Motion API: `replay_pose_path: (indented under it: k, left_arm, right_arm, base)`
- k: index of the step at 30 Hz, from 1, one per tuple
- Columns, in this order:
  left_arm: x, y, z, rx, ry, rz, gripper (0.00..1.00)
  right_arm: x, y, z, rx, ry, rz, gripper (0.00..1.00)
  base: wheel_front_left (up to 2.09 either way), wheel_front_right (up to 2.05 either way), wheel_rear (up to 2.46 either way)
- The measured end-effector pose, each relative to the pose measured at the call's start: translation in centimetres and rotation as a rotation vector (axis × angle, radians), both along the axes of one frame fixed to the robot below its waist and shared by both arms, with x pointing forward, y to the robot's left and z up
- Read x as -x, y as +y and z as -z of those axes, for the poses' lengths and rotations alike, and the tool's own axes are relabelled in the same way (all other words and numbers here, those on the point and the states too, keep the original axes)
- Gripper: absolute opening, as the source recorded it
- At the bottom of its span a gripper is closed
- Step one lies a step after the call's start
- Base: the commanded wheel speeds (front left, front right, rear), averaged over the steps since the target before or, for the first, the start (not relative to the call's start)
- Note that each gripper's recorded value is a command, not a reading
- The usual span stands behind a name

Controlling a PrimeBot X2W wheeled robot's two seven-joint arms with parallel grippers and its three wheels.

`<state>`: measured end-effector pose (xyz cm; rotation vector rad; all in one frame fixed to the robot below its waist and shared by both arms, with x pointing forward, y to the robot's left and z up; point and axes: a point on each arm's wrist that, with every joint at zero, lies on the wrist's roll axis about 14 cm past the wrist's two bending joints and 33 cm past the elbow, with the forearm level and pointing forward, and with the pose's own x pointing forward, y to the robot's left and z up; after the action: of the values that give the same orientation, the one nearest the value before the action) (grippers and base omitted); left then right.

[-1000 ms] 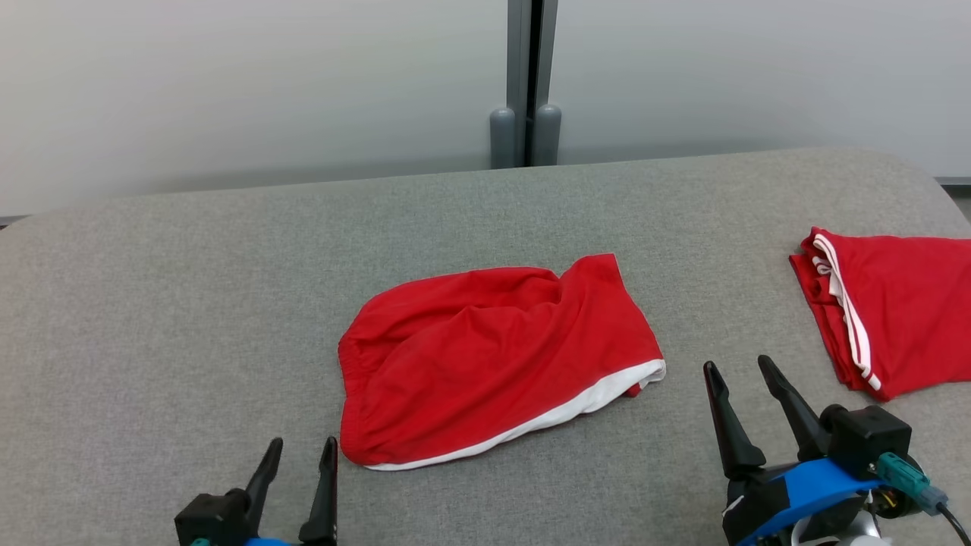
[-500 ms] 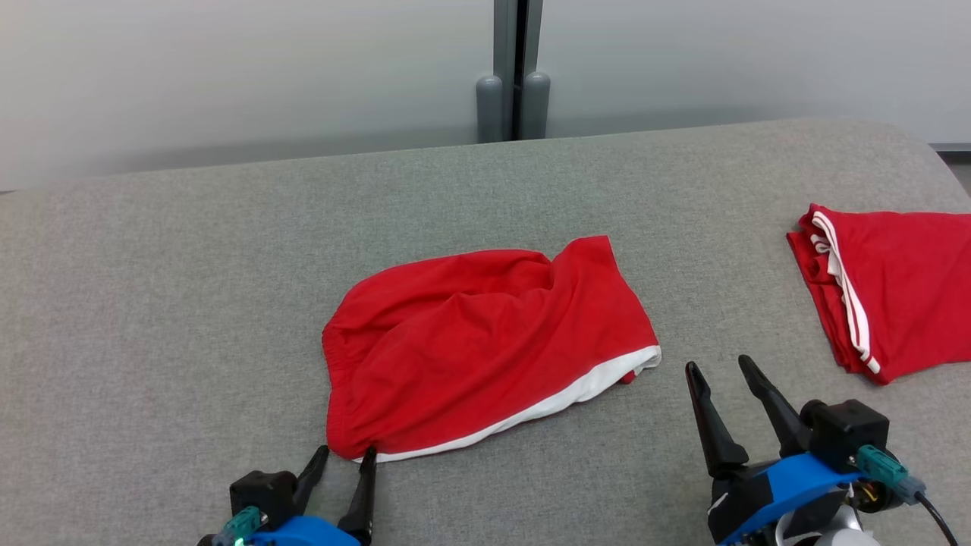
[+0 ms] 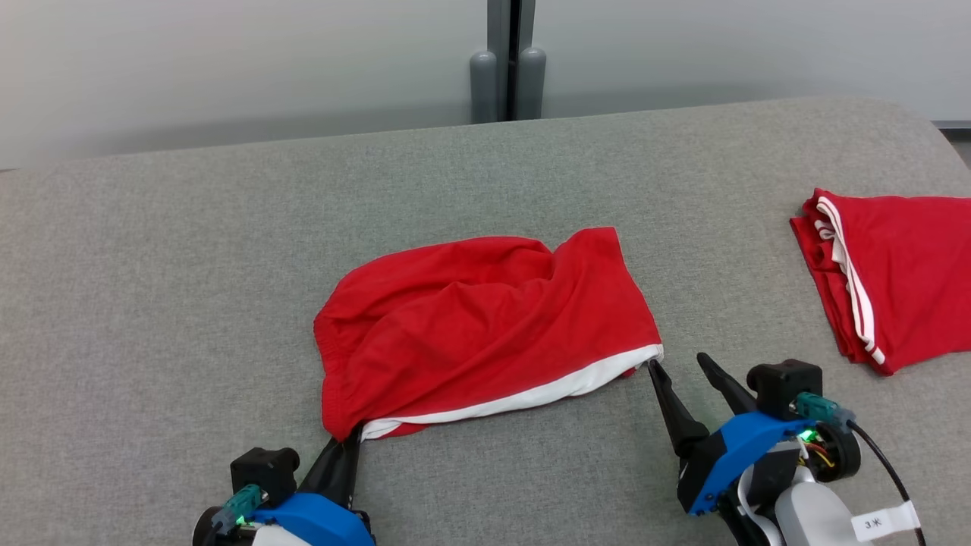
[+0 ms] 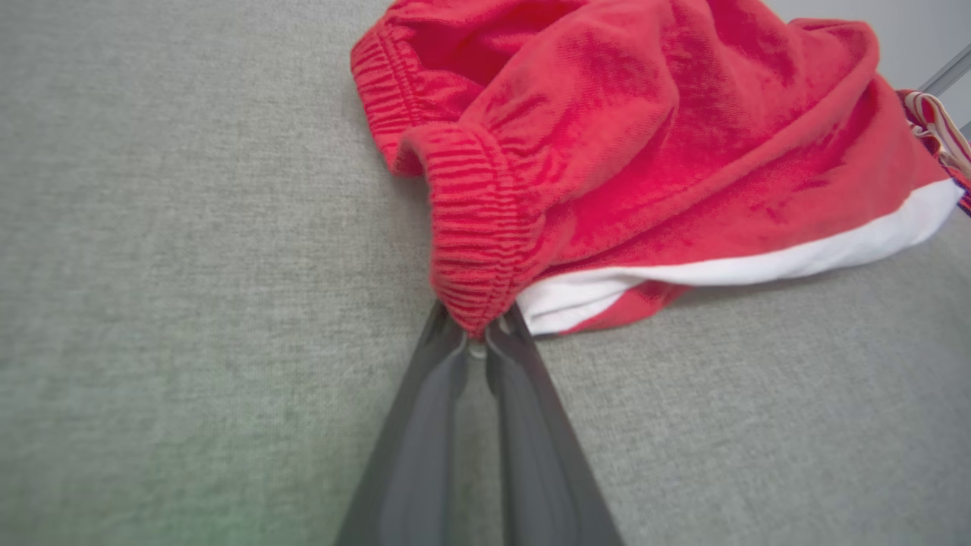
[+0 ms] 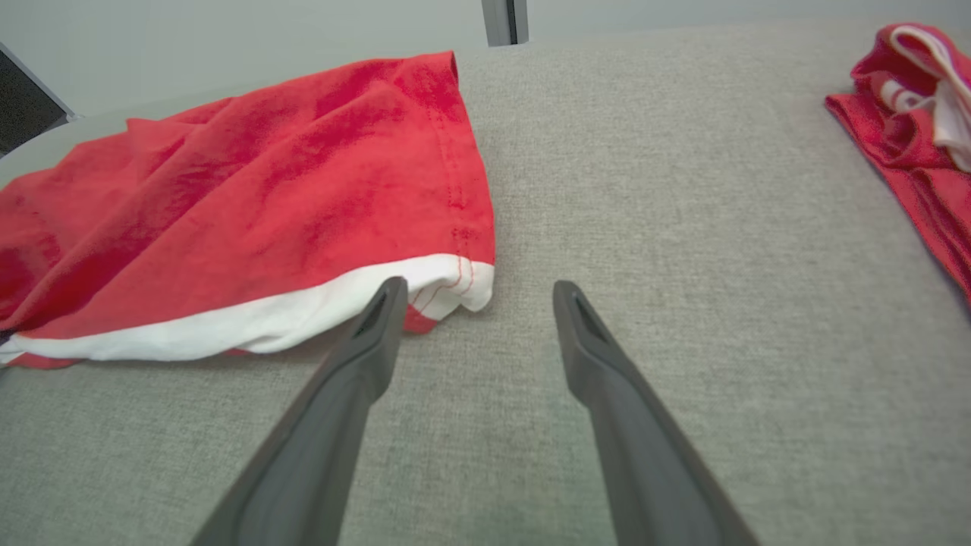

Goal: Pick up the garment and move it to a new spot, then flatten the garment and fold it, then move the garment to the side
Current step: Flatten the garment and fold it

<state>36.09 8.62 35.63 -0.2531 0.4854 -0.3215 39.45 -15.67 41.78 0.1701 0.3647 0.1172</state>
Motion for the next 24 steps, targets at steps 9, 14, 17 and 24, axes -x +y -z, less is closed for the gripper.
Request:
replay_pose_path:
  k: [9,14,17,24]
  left_arm:
    - [-0.6,0.0,0.2,0.002,-0.007,0.007,0.00]
    - [-1.1,0.0,0.1,0.003,-0.012,0.006,0.00]
    - [-1.1,0.0,0.0,0.006,-0.013,0.004,0.00]
    - [-3.1,-0.4,-4.4,0.072,-0.163,-0.017,0.00]
  right_arm:
    - [-2.2,2.5,2.5,-0.001,0.059,-0.077,1.00]
    - [-2.8,3.2,2.9,-0.011,0.053,-0.093,0.00]
    - [-2.9,3.4,2.9,-0.017,0.039,-0.092,0.00]
    - [-4.2,2.7,-1.4,-0.042,-0.131,-0.056,0.00]
  base:
    - [0.00,0.00,0.00]
    - [0.00,0.00,0.00]
    - [0.00,0.00,0.00]
    - [0.00,0.00,0.00]
